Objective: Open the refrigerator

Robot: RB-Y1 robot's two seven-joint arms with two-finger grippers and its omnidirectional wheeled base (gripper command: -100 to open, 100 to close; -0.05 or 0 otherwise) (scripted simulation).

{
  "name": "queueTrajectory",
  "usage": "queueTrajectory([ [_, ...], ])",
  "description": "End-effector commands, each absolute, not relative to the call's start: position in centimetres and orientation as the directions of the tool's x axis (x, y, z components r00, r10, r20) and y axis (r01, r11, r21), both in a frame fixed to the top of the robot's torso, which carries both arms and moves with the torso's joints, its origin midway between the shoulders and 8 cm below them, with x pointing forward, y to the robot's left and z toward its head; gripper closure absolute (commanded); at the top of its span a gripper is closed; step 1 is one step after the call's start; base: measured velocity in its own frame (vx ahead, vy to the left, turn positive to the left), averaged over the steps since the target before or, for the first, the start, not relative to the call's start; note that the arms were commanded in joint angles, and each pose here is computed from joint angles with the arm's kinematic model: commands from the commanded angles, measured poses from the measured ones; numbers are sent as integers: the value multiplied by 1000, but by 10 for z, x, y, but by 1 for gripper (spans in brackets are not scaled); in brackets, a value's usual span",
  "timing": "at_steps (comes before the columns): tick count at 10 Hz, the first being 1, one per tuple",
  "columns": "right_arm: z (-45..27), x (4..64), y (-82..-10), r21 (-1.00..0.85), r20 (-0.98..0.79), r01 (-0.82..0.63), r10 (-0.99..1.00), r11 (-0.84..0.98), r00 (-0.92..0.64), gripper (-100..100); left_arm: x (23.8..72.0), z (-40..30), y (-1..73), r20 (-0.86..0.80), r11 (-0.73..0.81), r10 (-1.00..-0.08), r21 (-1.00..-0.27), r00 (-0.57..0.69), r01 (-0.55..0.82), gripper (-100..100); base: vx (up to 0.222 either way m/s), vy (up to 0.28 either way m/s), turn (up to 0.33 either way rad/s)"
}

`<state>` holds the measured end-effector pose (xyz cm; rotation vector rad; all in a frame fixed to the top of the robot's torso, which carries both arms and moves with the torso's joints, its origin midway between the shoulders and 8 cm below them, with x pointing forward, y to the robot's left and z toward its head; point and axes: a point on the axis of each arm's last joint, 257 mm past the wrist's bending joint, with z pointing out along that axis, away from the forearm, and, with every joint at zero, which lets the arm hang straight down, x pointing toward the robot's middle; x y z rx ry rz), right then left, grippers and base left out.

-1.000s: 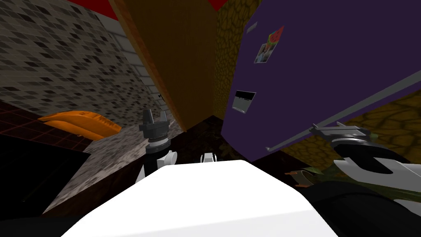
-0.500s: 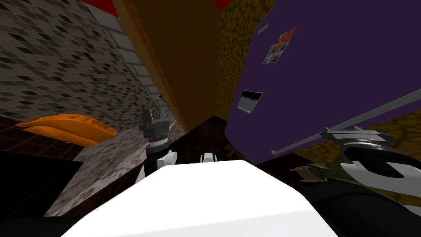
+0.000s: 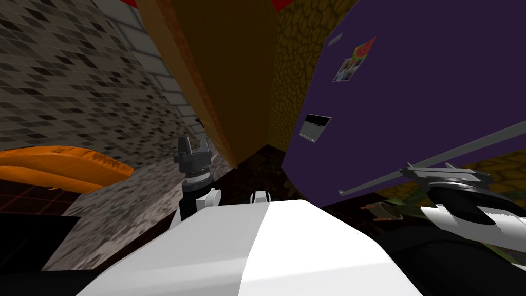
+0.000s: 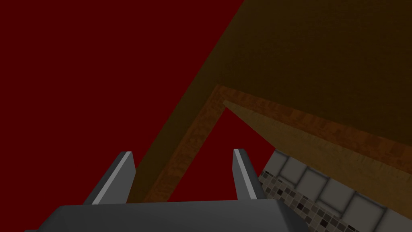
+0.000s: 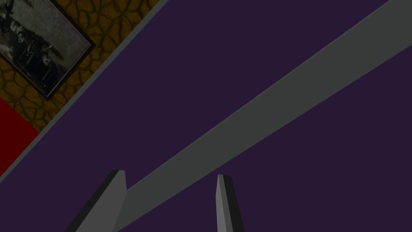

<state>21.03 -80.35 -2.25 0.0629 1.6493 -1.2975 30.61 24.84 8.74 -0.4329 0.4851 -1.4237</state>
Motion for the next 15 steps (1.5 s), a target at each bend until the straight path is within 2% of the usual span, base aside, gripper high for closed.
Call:
queueTrajectory([
  [1, -44, 207, -786, -725, -688, 547, -482, 418, -543, 100, 306, 87, 248, -60, 101, -995, -557, 82, 824, 0, 110, 54, -166],
  [5, -40, 222, -749, -732, -680, 533, -513, 424, -525, 100, 306, 87, 248, -60, 101, -995, -557, 82, 824, 0, 53, 46, -89],
  [6, -60, 210, -747, -749, -663, 519, -483, 413, -572, 100, 306, 87, 248, -60, 101, -995, -557, 82, 824, 0, 83, 57, -171],
  [8, -44, 224, -725, -737, -675, 528, -514, 423, -530, 100, 306, 87, 248, -60, 101, -995, -557, 82, 824, 0, 74, 42, -90],
  [9, -62, 212, -719, -748, -663, 518, -484, 414, -571, 100, 306, 87, 248, -60, 101, -995, -557, 82, 824, 0, 84, 39, -188],
  [11, -45, 224, -700, -739, -672, 527, -513, 420, -534, 100, 306, 87, 248, -60, 101, -995, -557, 82, 824, 0, 60, 49, -86],
  [15, -55, 212, -668, -746, -665, 527, -483, 406, -569, 100, 306, 87, 248, -60, 101, -995, -557, 82, 824, 0, 70, 51, -132],
])
